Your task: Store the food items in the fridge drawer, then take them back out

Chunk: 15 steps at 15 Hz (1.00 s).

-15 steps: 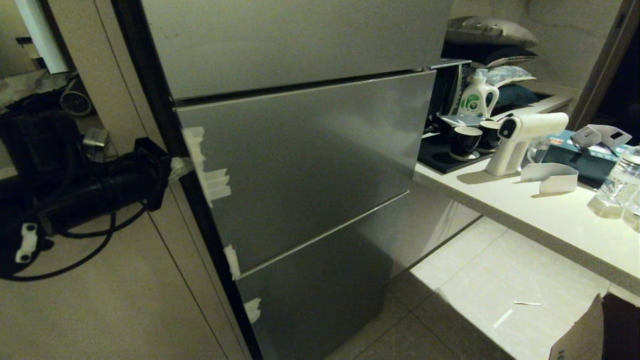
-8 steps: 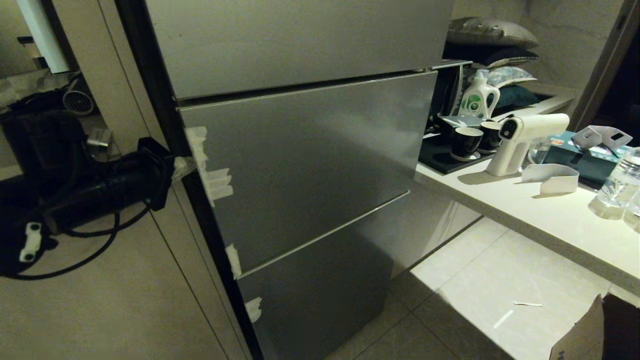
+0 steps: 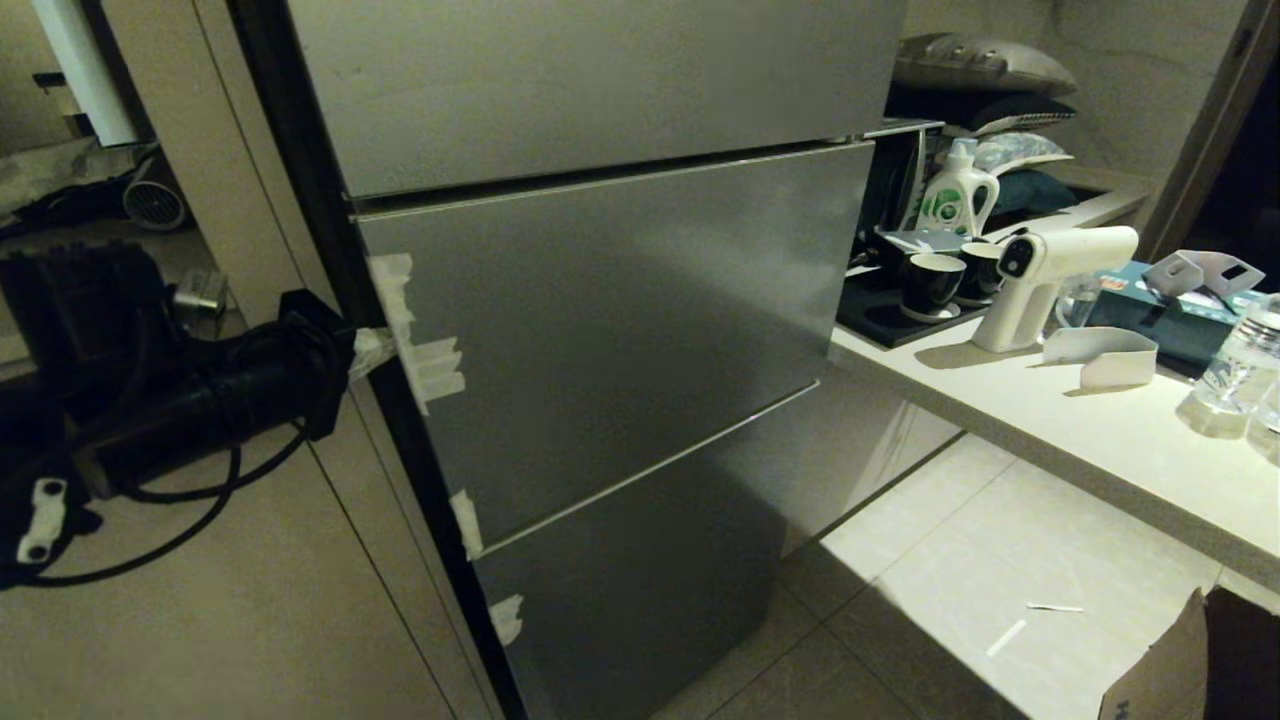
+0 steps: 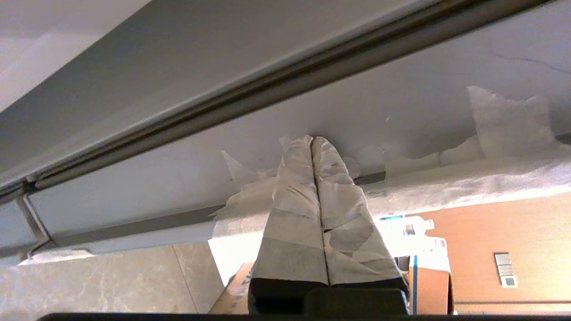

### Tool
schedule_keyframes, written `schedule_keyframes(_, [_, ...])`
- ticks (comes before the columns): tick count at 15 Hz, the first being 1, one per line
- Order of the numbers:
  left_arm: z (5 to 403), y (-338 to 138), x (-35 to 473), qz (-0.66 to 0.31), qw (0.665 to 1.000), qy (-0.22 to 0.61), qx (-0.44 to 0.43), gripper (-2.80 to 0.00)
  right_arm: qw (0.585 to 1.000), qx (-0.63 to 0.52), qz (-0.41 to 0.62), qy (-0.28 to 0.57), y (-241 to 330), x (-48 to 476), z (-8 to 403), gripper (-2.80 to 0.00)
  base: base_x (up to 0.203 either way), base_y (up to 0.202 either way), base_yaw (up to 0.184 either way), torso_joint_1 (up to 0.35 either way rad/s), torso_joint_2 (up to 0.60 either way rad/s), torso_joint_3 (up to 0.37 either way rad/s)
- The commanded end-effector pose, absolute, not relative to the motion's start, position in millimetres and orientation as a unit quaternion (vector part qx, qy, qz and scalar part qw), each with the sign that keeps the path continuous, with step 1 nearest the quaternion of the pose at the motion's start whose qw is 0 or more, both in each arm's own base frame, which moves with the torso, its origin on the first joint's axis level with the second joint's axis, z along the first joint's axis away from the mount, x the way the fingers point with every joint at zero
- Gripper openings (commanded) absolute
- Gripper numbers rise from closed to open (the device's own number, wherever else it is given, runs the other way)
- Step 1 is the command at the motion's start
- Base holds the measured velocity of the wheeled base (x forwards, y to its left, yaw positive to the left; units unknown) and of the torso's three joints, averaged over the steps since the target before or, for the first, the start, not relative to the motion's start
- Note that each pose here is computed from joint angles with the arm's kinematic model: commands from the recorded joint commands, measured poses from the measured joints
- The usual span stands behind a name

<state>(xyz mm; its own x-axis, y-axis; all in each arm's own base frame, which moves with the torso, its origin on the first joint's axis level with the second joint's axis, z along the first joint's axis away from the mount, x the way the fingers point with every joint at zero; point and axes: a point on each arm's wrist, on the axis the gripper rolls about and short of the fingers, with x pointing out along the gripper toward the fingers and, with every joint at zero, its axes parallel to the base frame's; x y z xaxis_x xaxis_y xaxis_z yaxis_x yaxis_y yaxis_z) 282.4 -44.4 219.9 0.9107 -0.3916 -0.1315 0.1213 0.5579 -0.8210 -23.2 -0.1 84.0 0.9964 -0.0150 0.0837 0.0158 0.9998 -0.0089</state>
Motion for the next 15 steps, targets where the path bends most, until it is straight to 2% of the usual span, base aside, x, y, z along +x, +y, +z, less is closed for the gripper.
schedule_keyframes(1, [216.1,-47.4,277.5,-0.150,0.866,0.162,-0.448,-2.80,1.000,-0.003,-0.009,-0.028,-0.1,-20.9,76.0,-2.80,0.000,0.000,0.000,0.000,0.00,0.000])
schedule_keyframes(9, [212.7,-73.7,257.1,-0.193,0.856,0.192,-0.439,-2.80,1.000,-0.004,-0.009,-0.028,-0.1,-20.9,76.0,-2.80,0.000,0.000,0.000,0.000,0.00,0.000])
schedule_keyframes(15, [200.7,-95.0,222.4,-0.236,0.842,0.235,-0.424,-2.80,1.000,-0.005,-0.009,-0.028,-0.1,-20.9,75.8,-2.80,0.000,0.000,0.000,0.000,0.00,0.000])
